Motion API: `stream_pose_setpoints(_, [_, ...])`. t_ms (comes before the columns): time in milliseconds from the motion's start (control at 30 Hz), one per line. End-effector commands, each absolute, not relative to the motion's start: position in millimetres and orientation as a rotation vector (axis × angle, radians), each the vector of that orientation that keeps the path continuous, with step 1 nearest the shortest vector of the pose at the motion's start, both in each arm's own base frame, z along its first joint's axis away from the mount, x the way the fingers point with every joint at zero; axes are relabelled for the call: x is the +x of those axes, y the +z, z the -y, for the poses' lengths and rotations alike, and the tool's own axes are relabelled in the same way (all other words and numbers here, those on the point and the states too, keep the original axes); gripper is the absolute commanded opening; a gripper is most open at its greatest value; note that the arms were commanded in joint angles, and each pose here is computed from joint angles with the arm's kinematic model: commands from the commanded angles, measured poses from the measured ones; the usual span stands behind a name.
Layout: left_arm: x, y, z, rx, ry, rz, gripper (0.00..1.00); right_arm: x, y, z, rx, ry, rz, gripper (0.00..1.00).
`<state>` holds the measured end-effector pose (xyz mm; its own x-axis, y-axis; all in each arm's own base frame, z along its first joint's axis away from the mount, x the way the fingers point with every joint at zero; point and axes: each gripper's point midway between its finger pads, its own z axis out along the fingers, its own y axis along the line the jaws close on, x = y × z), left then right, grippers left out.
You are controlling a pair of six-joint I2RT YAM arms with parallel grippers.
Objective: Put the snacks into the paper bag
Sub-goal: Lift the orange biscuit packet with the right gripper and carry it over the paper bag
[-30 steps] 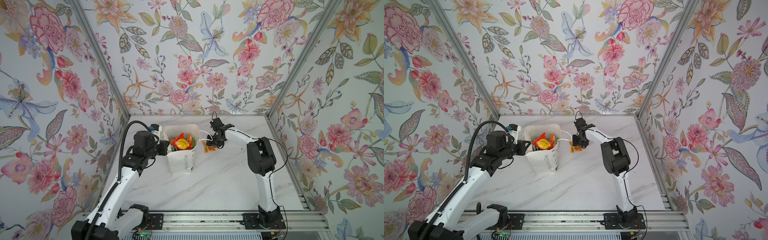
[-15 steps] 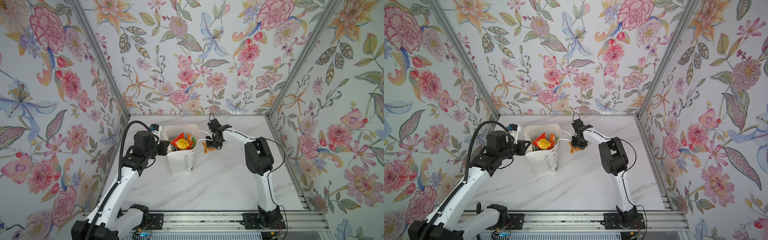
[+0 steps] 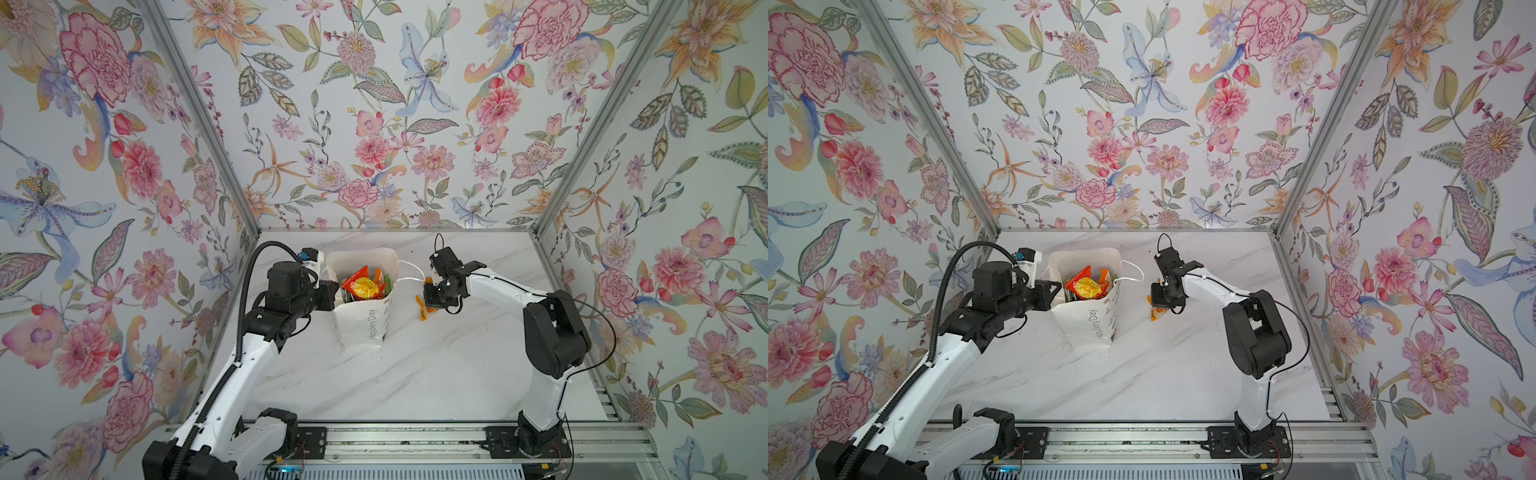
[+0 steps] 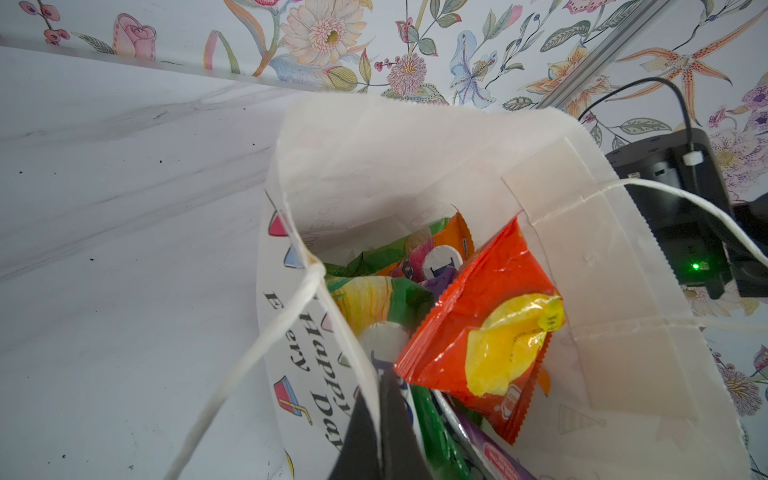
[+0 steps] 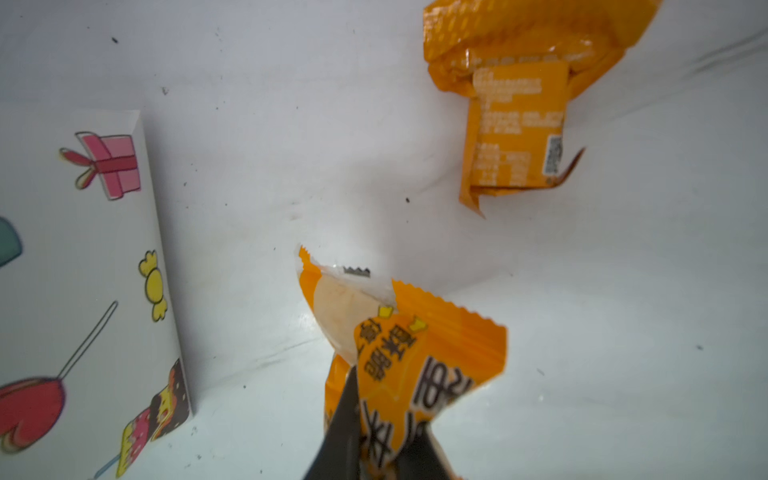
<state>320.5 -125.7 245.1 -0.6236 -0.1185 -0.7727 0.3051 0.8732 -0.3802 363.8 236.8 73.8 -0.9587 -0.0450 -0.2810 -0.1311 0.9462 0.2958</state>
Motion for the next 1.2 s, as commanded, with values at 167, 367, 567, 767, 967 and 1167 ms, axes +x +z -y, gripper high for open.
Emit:
stream_pose_setpoints(167, [332,284,118,0.161,-0.56,-1.992,0.0,341,96,-235,-0.061,0.57,-2.757,0.11])
stream_pose_setpoints(367, [333,288,118,0.162,-0.567,-1.986,0.0,332,138,-227,-0.042,0.623,-2.658,0.11])
stream_pose_setpoints(567, [332,288,119,0.165,-0.569,-1.984,0.0,340,203,-215,-0.027,0.613,-2.535,0.1])
stream_pose_setpoints(767, [331,288,120,0.169,-0.58,-1.983,0.0,344,281,-211,-0.036,0.614,-2.381,0.09])
stream_pose_setpoints(967, [331,287,120,0.17,-0.583,-1.981,0.0,336,351,-217,-0.084,0.615,-2.238,0.08])
stream_pose_setpoints(1167, [330,288,121,0.172,-0.585,-1.98,0.0,326,393,-231,-0.156,0.605,-2.173,0.07])
